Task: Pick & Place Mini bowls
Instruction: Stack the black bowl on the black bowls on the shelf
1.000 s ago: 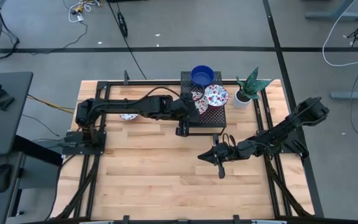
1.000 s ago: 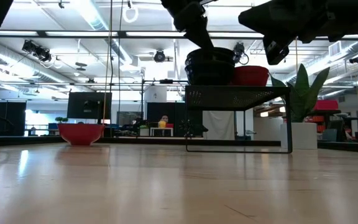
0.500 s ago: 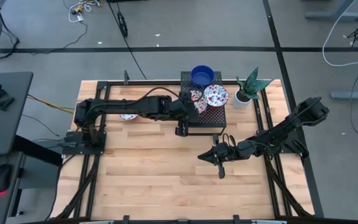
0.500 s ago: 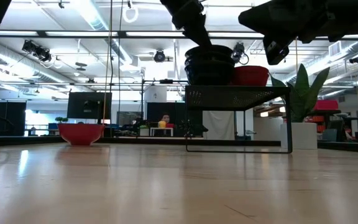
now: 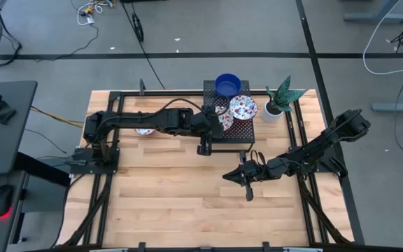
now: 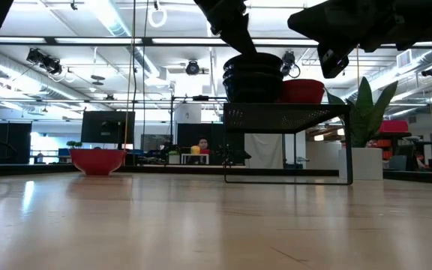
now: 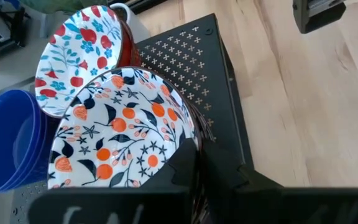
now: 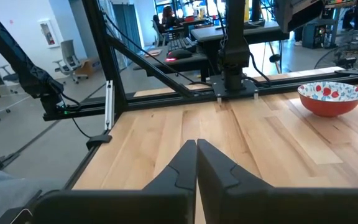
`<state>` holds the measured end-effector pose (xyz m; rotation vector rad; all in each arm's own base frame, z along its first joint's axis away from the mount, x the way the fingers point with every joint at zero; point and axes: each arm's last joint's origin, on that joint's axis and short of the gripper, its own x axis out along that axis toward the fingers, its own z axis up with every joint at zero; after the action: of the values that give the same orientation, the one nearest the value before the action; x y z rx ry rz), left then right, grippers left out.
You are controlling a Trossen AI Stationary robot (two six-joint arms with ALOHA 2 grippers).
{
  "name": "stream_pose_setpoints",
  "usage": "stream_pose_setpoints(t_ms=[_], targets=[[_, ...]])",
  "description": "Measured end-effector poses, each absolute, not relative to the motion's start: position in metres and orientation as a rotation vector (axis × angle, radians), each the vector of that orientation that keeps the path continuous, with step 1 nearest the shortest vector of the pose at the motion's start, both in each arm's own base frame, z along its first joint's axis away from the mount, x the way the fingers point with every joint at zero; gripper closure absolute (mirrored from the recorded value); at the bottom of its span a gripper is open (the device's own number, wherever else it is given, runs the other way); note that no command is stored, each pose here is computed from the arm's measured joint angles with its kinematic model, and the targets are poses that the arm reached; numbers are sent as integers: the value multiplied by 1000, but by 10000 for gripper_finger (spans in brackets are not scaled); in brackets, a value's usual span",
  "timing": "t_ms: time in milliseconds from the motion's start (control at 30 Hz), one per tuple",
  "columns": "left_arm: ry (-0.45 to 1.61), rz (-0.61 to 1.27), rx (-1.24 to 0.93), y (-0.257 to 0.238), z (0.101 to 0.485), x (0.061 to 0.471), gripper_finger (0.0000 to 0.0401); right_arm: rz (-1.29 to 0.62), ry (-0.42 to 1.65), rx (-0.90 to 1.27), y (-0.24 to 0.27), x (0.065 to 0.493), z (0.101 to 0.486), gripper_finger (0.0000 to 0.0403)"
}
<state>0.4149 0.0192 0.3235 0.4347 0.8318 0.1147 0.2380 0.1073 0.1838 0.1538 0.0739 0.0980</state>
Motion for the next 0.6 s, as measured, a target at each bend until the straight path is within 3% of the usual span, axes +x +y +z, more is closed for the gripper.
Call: stream_pose_setpoints(t_ms=[333,600], targets=[[833,118,434,20,323,415,370,98,74,154,107,238,184,388],[834,130,426,27,324,415,330,98,74,153,107,238,184,388]])
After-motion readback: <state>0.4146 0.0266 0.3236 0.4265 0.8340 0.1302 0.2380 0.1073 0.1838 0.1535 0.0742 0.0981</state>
